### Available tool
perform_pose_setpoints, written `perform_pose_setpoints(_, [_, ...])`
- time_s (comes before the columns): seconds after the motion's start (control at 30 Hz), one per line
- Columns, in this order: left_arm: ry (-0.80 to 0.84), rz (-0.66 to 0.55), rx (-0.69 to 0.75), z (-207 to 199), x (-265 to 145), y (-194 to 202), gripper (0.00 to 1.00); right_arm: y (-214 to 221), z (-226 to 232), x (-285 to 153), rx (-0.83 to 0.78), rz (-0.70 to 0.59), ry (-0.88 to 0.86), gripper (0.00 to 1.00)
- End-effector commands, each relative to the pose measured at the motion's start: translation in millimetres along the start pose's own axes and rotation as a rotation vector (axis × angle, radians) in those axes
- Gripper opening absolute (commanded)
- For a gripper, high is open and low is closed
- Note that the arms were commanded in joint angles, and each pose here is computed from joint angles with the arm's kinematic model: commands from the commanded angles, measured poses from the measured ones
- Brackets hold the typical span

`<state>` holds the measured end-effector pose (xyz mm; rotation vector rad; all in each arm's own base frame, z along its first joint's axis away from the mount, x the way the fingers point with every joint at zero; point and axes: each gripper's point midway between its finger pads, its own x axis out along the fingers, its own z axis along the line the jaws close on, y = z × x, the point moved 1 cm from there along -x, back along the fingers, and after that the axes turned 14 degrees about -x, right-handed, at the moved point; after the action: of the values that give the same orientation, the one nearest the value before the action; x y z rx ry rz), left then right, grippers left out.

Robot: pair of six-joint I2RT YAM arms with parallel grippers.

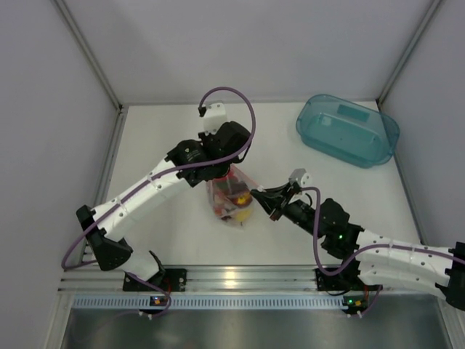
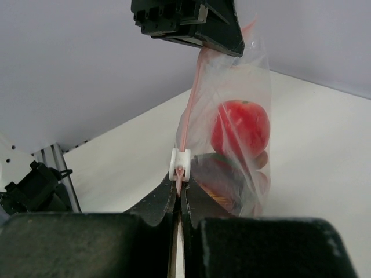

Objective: Open the zip-top bag and remove the fake food

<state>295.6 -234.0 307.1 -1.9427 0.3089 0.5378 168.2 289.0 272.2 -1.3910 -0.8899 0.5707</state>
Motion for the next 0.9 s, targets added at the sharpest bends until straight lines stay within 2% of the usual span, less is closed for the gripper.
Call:
perform_pose_setpoints(0.0, [0.031, -0.038, -0.045, 3.6, -13.1, -21.4, 0.14, -27.5, 4.5, -0.3, -0.035, -0.068, -0.028, 0.00])
perform_pose_setpoints(0.03, [0.038, -0.036, -0.042, 3.1, -14.5, -21.6, 0.20, -34.9, 4.9, 2.1, -0.051, -0.068, -0.034, 0.00])
perform_pose_setpoints(0.07, [0.042, -0.043, -0.033, 4.1, -17.0, -25.2, 0.30, -35.7, 4.7, 2.9, -0.083, -0.056, -0.041, 0.00])
perform_pose_setpoints(0.1, [0.048, -0.045, -0.026, 3.9, -18.4, -27.0, 0.48, -27.8, 4.0, 2.0, -0.107, -0.005, -0.046, 0.00])
perform_pose_setpoints(0.13, [0.058, -0.047, -0.020, 2.6, -20.8, -30.1, 0.55, -38.4, 3.1, 4.3, -0.122, -0.011, -0.047, 0.00])
perform_pose_setpoints(0.2, [0.090, -0.057, 0.012, -2.3, -27.6, -40.5, 0.63, -31.9, 3.1, 3.2, -0.162, 0.051, -0.063, 0.00])
perform_pose_setpoints(0.27, [0.118, -0.077, 0.035, -5.1, -34.3, -51.5, 0.68, -41.9, 2.5, 4.3, -0.236, 0.066, -0.085, 0.00])
perform_pose_setpoints(0.3, [0.143, -0.080, 0.054, -8.0, -36.4, -53.9, 0.75, -43.9, 2.7, 3.7, -0.251, 0.076, -0.094, 0.00])
perform_pose_setpoints(0.4, [0.335, -0.073, 0.123, -35.2, -49.7, -58.7, 0.81, -44.8, 3.7, -0.5, -0.296, 0.144, -0.133, 0.00])
perform_pose_setpoints(0.43, [0.427, -0.037, 0.152, -46.6, -56.1, -51.6, 0.82, -53.5, 3.9, -0.9, -0.302, 0.138, -0.140, 0.00])
perform_pose_setpoints(0.47, [0.511, -0.080, 0.169, -56.8, -66.8, -63.2, 0.83, -49.9, 3.5, -4.6, -0.316, 0.167, -0.151, 0.00])
perform_pose_setpoints(0.53, [0.662, -0.053, 0.228, -68.1, -81.1, -52.5, 0.85, -56.6, 2.6, -8.7, -0.320, 0.166, -0.156, 0.00])
perform_pose_setpoints(0.57, [0.766, -0.098, 0.267, -81.2, -91.7, -57.8, 0.86, -56.7, 2.7, -12.0, -0.325, 0.175, -0.164, 0.00])
perform_pose_setpoints(0.6, [0.820, -0.074, 0.318, -82.3, -90.7, -41.6, 0.88, -58.2, 2.6, -13.7, -0.325, 0.177, -0.166, 0.00])
perform_pose_setpoints(0.67, [1.005, -0.084, 0.398, -90.1, -115.0, -32.8, 0.88, -64.6, 2.5, -18.4, -0.327, 0.169, -0.172, 0.00])
perform_pose_setpoints(0.7, [1.100, -0.122, 0.402, -98.2, -128.3, -35.2, 0.88, -64.4, 2.6, -21.3, -0.327, 0.177, -0.177, 0.00])
perform_pose_setpoints(0.73, [1.149, -0.110, 0.421, -93.5, -131.5, -22.5, 0.88, -67.5, 2.4, -23.6, -0.322, 0.171, -0.177, 0.00])
perform_pose_setpoints(0.83, [1.366, -0.175, 0.547, -92.3, -155.9, -3.2, 0.88, -68.9, 4.1, -29.9, -0.311, 0.185, -0.193, 0.00])
perform_pose_setpoints(0.87, [1.515, -0.148, 0.607, -90.6, -176.3, 12.1, 0.88, -69.0, 8.1, -32.4, -0.307, 0.189, -0.220, 0.00])
